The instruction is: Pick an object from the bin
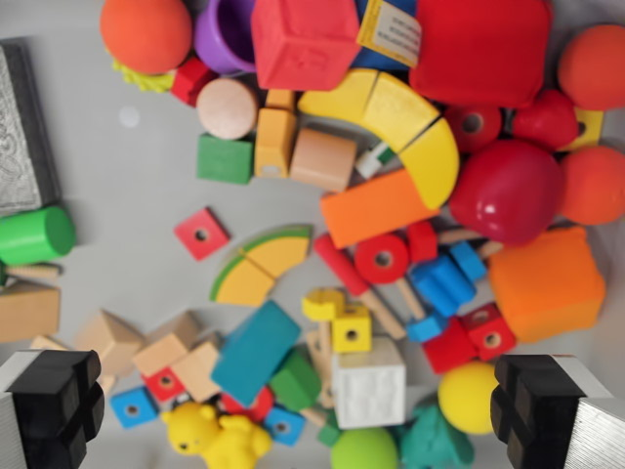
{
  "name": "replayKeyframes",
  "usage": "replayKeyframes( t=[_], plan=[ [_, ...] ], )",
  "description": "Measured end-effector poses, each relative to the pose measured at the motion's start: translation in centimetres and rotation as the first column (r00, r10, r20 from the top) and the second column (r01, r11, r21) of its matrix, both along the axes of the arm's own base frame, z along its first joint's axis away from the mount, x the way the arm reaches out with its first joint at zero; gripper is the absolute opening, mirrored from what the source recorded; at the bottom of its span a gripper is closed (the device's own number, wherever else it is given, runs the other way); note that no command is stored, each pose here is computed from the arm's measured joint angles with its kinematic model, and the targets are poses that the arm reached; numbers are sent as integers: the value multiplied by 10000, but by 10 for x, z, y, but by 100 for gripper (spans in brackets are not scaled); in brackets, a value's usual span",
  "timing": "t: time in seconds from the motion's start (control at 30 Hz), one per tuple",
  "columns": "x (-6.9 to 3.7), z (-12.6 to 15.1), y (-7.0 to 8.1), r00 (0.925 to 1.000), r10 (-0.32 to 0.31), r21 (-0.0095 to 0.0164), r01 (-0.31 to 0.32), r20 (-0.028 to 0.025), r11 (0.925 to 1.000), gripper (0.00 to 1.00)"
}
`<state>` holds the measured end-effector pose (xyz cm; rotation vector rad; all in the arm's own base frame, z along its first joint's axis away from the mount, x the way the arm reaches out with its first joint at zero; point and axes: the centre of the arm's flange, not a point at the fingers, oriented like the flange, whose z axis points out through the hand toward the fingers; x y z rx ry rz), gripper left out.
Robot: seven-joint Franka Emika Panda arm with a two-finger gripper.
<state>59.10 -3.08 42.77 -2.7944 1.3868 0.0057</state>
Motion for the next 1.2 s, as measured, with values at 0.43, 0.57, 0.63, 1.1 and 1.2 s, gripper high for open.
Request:
replayKeyframes(
  t=[0.43, 0.57, 0.63, 1.1, 1.2],
  plan=[
    [0, 0, 0, 10000, 0, 0, 0, -3, 10000, 100],
    [-1, -2, 0, 10000, 15, 2, -15, -29, 10000, 100],
    [-1, -3, 1, 10000, 34, 2, -34, -36, 10000, 100],
    [-6, -20, 5, 9995, 319, -1, -319, -36, 9995, 100],
    [-8, -26, 6, 9991, 420, -1, -421, -41, 9991, 100]
  ],
)
